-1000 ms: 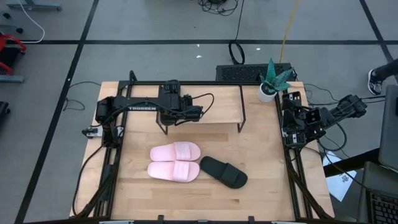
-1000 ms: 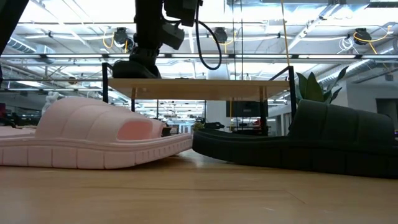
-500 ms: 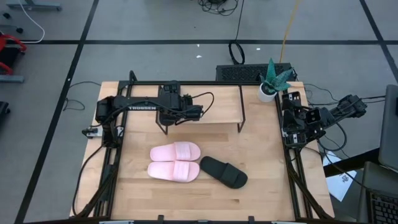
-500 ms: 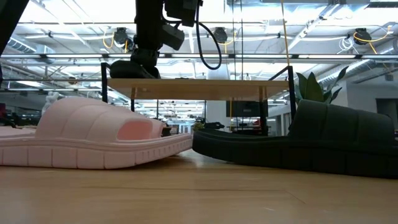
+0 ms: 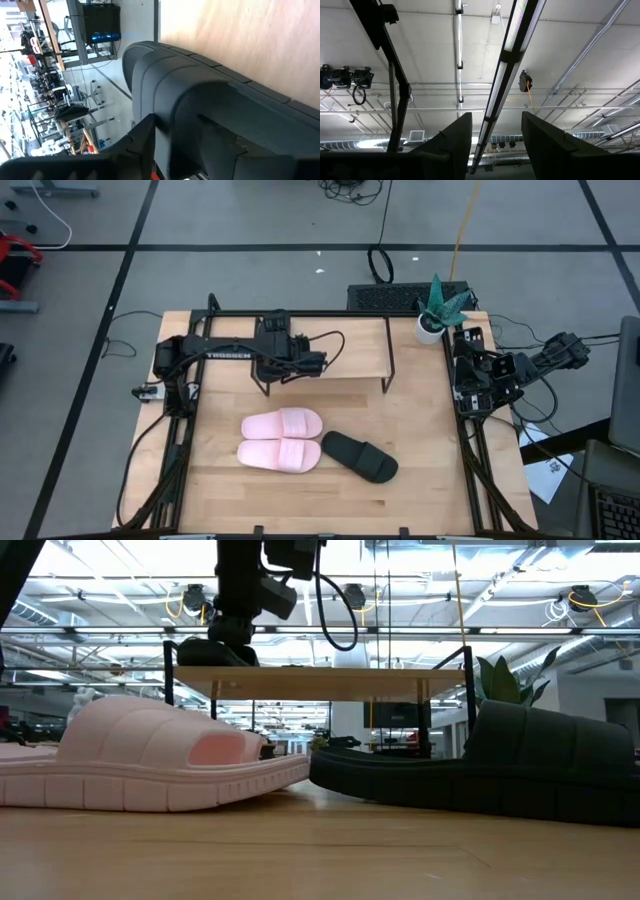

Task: Pick and place slides into the shelf
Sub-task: Put the top black slide on the shelf, then put the black slide on the shelf

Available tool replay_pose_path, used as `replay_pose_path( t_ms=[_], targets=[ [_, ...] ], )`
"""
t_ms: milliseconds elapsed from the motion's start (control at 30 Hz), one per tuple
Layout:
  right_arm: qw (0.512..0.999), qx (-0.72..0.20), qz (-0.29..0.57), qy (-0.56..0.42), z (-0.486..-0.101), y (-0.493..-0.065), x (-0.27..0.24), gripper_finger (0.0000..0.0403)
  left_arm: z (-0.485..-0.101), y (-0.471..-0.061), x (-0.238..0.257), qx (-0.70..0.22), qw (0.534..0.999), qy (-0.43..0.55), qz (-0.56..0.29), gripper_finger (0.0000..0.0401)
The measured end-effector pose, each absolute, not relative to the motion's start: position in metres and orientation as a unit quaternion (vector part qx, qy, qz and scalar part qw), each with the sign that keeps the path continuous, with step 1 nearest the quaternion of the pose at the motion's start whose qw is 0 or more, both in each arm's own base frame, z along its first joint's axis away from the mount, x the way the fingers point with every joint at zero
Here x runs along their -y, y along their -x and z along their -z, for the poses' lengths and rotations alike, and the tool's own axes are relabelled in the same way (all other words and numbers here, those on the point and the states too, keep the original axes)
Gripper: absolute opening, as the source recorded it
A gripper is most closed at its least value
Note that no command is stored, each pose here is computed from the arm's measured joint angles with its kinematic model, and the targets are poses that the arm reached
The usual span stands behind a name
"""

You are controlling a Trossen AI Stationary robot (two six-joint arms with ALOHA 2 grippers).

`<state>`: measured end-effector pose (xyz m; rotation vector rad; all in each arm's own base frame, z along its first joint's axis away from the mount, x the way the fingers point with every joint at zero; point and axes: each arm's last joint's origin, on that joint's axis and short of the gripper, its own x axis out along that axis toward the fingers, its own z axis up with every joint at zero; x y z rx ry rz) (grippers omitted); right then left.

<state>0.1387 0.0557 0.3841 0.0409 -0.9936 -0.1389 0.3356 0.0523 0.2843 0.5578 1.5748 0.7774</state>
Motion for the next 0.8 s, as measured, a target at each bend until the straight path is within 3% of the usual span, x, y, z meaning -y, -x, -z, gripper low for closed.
replay_pose_path(
  t_ms=[300, 500, 800],
  targets=[
    [0.877, 0.476, 0.067, -0.019, -0.384, -0.139, -0.056, 0.0162, -0.287, -0.337, -0.044, -0.678, 0.609, -0.249, -0.327, 0.0186],
    [0.877, 0.476, 0.067, -0.019, -0.384, -0.139, -0.056, 0.0162, -0.309, -0.339, -0.038, -0.658, 0.632, -0.239, -0.332, 0.0214],
    [0.877, 0.476, 0.067, -0.019, -0.384, -0.139, -0.056, 0.0162, -0.355, -0.345, -0.011, -0.620, 0.732, -0.146, -0.241, 0.0243]
  ],
)
